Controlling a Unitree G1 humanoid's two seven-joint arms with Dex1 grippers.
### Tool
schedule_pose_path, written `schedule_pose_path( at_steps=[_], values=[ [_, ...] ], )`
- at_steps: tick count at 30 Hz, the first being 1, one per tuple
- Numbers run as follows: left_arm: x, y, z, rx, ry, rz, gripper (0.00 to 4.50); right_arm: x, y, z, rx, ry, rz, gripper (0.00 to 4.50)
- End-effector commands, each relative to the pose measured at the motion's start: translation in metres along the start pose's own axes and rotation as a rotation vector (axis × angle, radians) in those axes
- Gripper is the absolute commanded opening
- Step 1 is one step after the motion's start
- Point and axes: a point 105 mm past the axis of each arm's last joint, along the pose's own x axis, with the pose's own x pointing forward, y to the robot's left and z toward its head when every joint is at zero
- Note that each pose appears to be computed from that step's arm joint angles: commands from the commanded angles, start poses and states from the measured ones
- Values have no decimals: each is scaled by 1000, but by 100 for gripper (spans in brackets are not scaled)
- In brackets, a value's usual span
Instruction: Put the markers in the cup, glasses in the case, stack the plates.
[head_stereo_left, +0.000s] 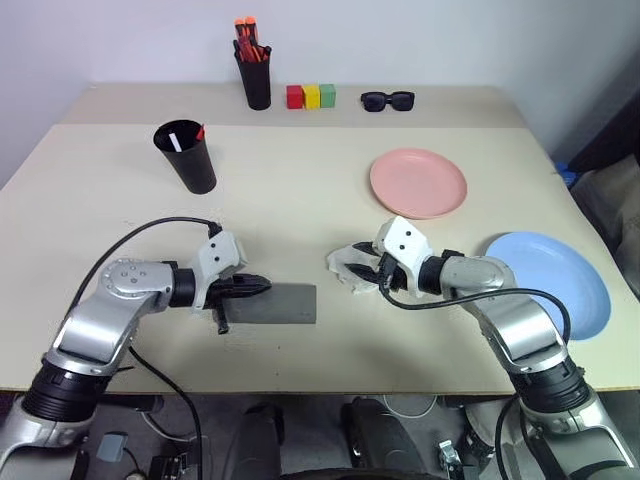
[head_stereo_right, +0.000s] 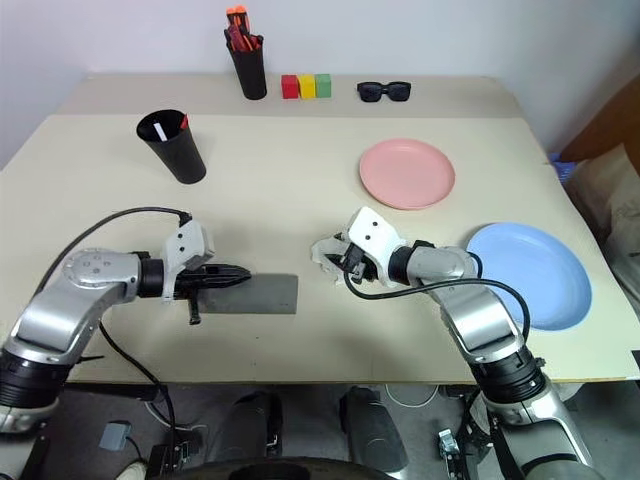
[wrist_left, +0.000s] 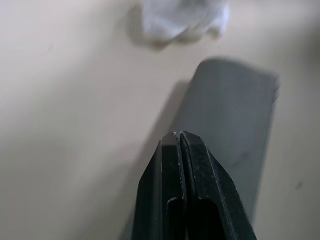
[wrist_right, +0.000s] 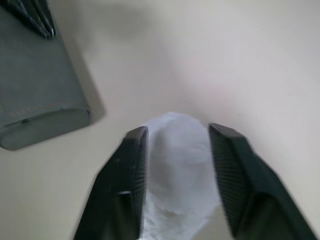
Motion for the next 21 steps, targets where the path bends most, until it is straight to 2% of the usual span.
schedule_pose_path(
  at_steps=[1, 2, 3, 9, 14, 18, 21],
  values=[
    [-15, 3, 25, 23, -139, 52, 0, -6, -10, 9, -19, -17, -40, 365],
    [-19, 1, 28, 21, -162, 53, 0, -6, -10, 8, -24, -11, -48, 418],
    [-22, -1, 29, 19, -176, 51, 0, -5, -10, 7, -28, -5, -52, 448],
    [-40, -12, 28, -21, -222, 48, 0, 4, -13, -14, -23, 67, -99, 448],
    [-50, -18, 13, -34, -165, 66, 0, 13, -15, -24, -15, 90, -125, 448],
    [-51, -17, 10, -41, -162, 91, 0, 13, -13, -20, -15, 70, -119, 448],
    [-51, -17, 10, -43, -168, 99, 0, 8, -8, -4, -4, 5, -65, 448]
  ],
)
